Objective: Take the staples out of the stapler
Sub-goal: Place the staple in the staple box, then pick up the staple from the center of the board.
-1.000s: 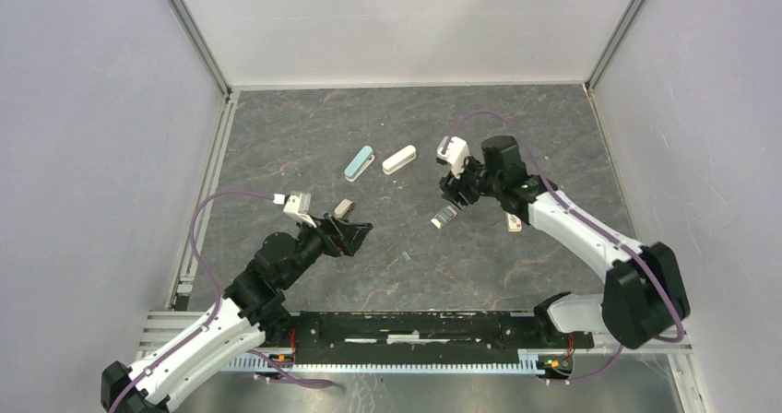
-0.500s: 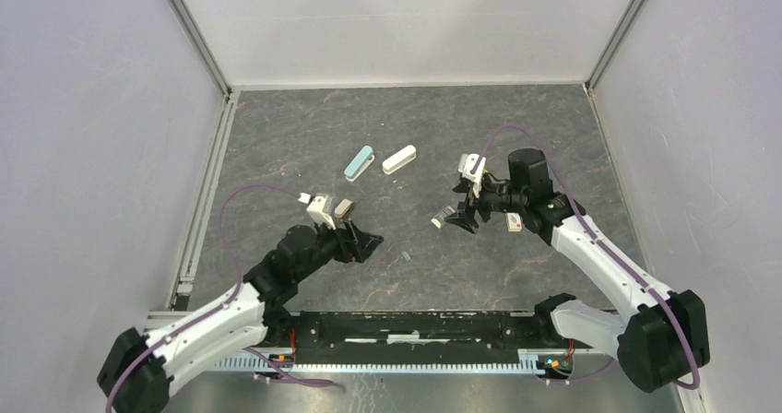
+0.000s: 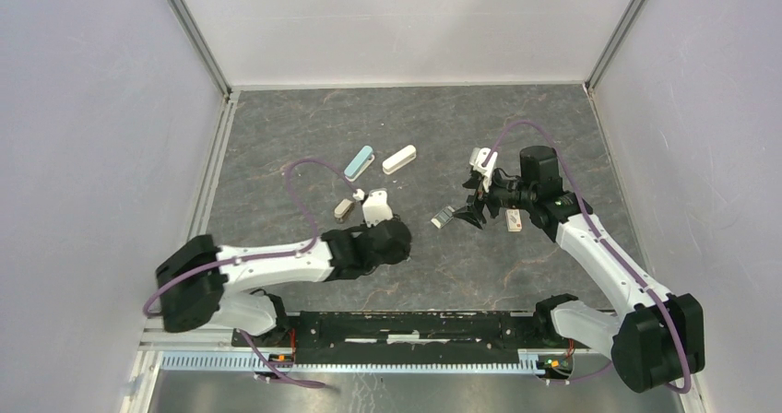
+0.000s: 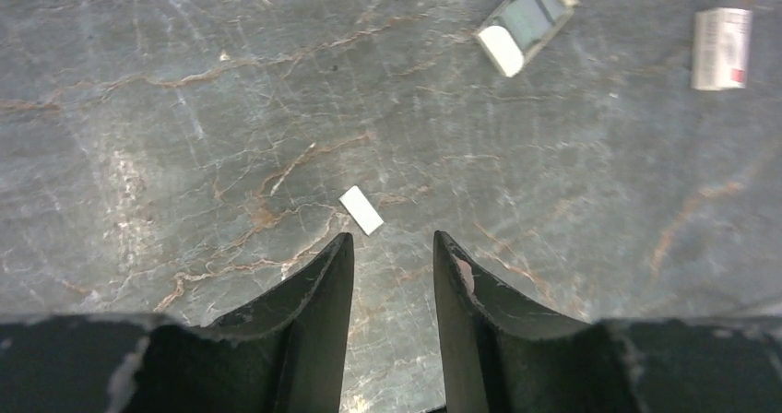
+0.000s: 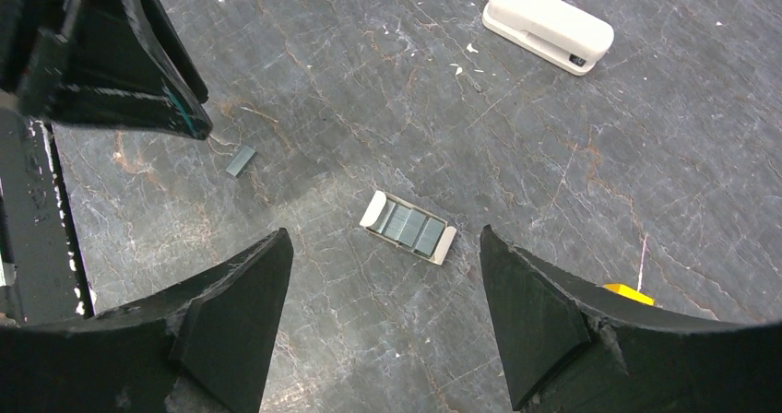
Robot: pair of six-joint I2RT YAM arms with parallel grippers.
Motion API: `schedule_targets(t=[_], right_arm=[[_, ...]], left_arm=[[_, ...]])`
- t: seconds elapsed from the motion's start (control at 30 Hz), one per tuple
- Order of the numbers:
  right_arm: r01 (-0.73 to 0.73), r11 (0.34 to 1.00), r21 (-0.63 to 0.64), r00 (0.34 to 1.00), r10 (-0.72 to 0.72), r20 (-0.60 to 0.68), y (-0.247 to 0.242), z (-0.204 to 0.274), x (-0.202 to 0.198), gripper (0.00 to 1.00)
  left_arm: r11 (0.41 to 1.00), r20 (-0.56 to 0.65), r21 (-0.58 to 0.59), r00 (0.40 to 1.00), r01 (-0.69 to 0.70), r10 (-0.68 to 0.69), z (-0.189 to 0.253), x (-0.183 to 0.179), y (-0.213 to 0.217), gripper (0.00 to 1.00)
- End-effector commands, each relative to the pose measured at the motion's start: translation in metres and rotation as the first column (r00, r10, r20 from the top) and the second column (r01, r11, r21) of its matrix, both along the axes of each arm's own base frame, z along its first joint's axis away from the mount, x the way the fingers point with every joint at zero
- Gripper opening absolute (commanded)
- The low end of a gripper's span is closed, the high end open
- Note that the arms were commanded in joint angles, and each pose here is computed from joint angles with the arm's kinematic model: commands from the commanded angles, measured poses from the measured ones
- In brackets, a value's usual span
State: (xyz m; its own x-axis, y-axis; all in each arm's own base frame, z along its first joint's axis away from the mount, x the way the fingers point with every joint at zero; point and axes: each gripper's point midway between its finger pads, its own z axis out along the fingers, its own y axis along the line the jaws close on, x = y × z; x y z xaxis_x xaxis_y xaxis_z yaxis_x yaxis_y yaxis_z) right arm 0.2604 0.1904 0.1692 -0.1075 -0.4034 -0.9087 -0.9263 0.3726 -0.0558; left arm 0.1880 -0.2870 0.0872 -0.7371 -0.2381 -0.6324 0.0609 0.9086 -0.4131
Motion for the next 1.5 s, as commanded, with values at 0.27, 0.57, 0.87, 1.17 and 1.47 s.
schedule_targets(t=[0.27, 0.57, 0.87, 1.17, 1.47], right_arm=[[0.021, 1.0, -0.005, 0.999, -0.021, 0.031, -0.004, 0.002, 0.005, 0.81], [0.075, 0.996, -0.05, 0.996, -0.073, 0.042, -0.015, -0.005, 0.015, 0.81], [0.077, 0.996, -0.055, 0.996, -0.074, 0.048, -0.016, -0.005, 0.015, 0.81], [0.081, 0.995, -0.057, 0.995, -0.077, 0.059, -0.018, -0.003, 0.016, 0.81], [0.082, 0.995, -0.055, 0.994, -0.078, 0.07, -0.019, -0.001, 0.016, 0.81]], left_arm=[[0.918, -0.039, 0.239, 0.941, -0.317, 0.336, -0.026, 0.013, -0.001, 0.49], [0.905, -0.111, 0.253, 0.92, -0.34, 0.377, -0.048, 0.006, -0.01, 0.49], [0.903, -0.135, 0.277, 0.917, -0.329, 0.376, -0.058, 0.001, -0.014, 0.48], [0.873, -0.143, 0.375, 0.911, -0.311, 0.386, -0.059, -0.001, -0.015, 0.42], [0.86, -0.13, 0.391, 0.906, -0.327, 0.404, -0.065, 0.0, -0.01, 0.39]])
